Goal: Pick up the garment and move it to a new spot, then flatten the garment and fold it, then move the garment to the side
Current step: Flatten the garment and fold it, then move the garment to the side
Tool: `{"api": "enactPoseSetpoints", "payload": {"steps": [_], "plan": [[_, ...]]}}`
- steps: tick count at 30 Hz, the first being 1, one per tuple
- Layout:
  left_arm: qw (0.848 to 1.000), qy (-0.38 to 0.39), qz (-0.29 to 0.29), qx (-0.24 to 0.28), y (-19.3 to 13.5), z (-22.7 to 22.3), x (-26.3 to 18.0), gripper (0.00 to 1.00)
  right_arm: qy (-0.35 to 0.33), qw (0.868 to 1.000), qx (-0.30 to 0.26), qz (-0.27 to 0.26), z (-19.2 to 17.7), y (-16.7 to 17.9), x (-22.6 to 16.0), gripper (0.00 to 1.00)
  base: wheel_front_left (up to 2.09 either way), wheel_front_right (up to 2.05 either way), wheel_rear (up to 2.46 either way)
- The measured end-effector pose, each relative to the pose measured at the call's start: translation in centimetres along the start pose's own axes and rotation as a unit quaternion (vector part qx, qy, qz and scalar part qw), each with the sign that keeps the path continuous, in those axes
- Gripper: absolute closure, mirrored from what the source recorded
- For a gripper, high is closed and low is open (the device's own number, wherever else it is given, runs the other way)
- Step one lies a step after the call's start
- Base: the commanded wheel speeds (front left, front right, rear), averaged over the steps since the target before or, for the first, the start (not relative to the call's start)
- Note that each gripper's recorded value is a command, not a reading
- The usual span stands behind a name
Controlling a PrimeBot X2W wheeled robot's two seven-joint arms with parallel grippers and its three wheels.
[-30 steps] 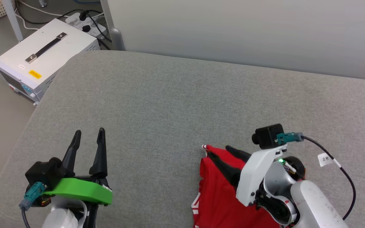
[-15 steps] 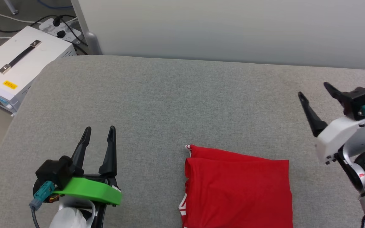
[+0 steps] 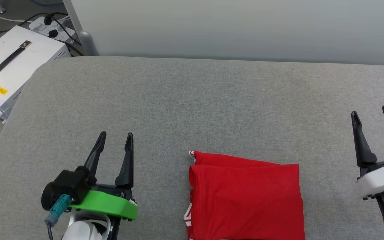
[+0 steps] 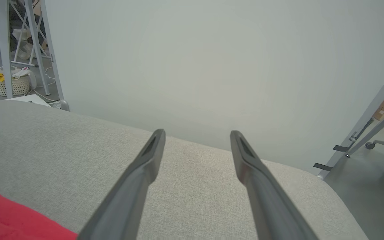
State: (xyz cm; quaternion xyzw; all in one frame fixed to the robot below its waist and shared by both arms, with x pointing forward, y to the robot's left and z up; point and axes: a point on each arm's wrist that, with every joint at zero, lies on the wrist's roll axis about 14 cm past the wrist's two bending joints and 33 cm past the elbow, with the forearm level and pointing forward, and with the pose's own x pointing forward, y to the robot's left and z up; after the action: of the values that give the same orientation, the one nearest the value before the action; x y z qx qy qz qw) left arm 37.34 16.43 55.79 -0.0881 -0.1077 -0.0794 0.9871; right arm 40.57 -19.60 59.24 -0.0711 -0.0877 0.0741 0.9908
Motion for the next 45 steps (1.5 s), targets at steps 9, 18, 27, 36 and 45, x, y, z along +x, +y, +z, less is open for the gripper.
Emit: {"api": "enactPoseSetpoints", "payload": {"steps": [9, 18, 27, 36, 45], "plan": [[1.0, 0.008, -0.011, -0.001, -0.8, -0.5, -0.1, 0.0, 0.009, 0.999, 0.033, -0.018, -1.4, 1.1, -1.7, 0.0, 0.0, 0.0, 0.0], [1.0, 0.009, -0.012, -0.002, -0.9, -0.6, 0.0, 0.0, 0.039, 0.998, 0.053, -0.023, -2.4, 1.3, -1.9, 0.0, 0.0, 0.0, 0.0], [1.0, 0.022, -0.012, -0.004, -0.8, -1.5, 0.1, 0.0, 0.262, 0.96, 0.088, 0.053, -9.1, 5.3, -3.9, 0.0, 0.0, 0.0, 0.0], [0.999, 0.045, -0.006, -0.007, -0.4, -3.2, 0.3, 0.0, 0.449, 0.879, 0.127, 0.104, -14.2, 8.6, -7.4, 0.0, 0.0, 0.0, 0.0], [0.998, 0.064, 0.007, -0.004, 0.7, -4.5, 0.6, 0.0, 0.511, 0.835, 0.135, 0.154, -17.5, 11.9, -7.9, 0.0, 0.0, 0.0, 0.0]]}}
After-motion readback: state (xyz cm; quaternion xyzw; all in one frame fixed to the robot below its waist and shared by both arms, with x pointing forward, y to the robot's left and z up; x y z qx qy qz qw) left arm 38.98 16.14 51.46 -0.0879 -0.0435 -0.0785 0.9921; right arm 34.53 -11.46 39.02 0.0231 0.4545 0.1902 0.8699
